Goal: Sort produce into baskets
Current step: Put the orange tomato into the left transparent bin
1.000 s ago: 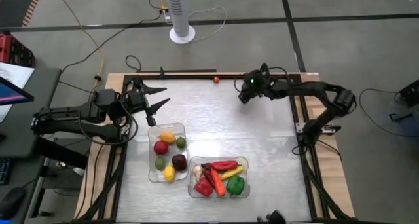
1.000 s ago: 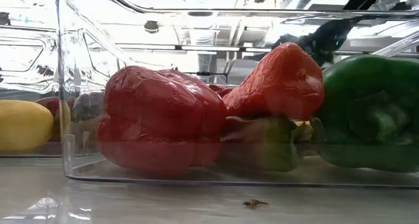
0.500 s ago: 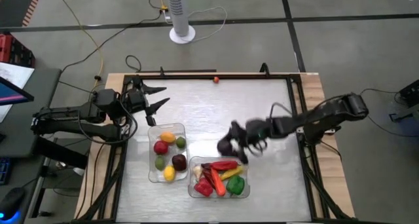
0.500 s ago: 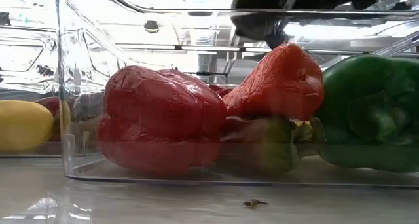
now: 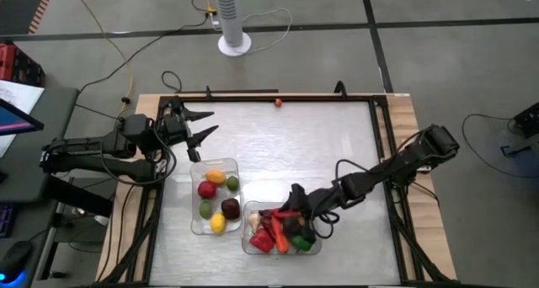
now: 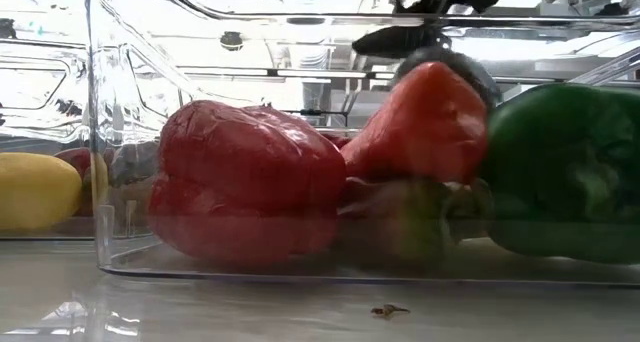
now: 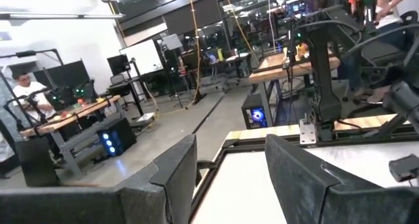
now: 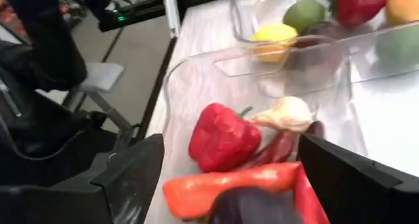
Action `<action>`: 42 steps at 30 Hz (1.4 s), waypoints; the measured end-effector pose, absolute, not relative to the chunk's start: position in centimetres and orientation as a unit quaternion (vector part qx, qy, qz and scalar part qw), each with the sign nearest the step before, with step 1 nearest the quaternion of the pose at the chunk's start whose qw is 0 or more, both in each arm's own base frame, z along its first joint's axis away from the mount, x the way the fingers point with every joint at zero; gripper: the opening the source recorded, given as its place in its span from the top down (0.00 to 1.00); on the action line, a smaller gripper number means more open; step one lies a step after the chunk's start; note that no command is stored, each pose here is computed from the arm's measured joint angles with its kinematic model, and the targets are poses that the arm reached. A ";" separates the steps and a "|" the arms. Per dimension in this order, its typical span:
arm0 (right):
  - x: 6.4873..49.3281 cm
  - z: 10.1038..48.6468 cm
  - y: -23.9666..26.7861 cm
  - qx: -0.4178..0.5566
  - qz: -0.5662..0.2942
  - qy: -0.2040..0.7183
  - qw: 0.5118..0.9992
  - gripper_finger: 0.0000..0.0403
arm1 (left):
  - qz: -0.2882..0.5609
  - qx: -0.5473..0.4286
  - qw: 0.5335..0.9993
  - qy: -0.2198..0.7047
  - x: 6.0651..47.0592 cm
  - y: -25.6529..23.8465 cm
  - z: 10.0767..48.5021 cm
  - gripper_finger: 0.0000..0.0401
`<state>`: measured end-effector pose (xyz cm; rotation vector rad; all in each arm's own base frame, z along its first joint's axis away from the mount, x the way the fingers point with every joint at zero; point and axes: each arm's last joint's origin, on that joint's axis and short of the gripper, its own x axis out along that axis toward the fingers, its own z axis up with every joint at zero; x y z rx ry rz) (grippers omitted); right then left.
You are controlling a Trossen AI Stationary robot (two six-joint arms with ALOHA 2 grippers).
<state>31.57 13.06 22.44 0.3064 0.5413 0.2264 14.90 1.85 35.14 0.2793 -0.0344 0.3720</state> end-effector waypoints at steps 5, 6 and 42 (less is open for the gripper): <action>32.0 23.7 10.9 0.123 0.063 0.305 0.942 0.03 | 0.184 0.139 0.973 -0.017 14.9 1.9 35.1 0.58; 31.9 24.0 10.2 0.114 0.041 0.310 0.943 0.03 | 0.184 0.139 0.973 -0.017 14.9 1.9 35.1 0.58; 33.9 12.7 -15.1 0.109 -0.355 0.130 0.919 0.10 | 0.207 0.169 0.964 -0.006 15.3 2.3 35.1 0.58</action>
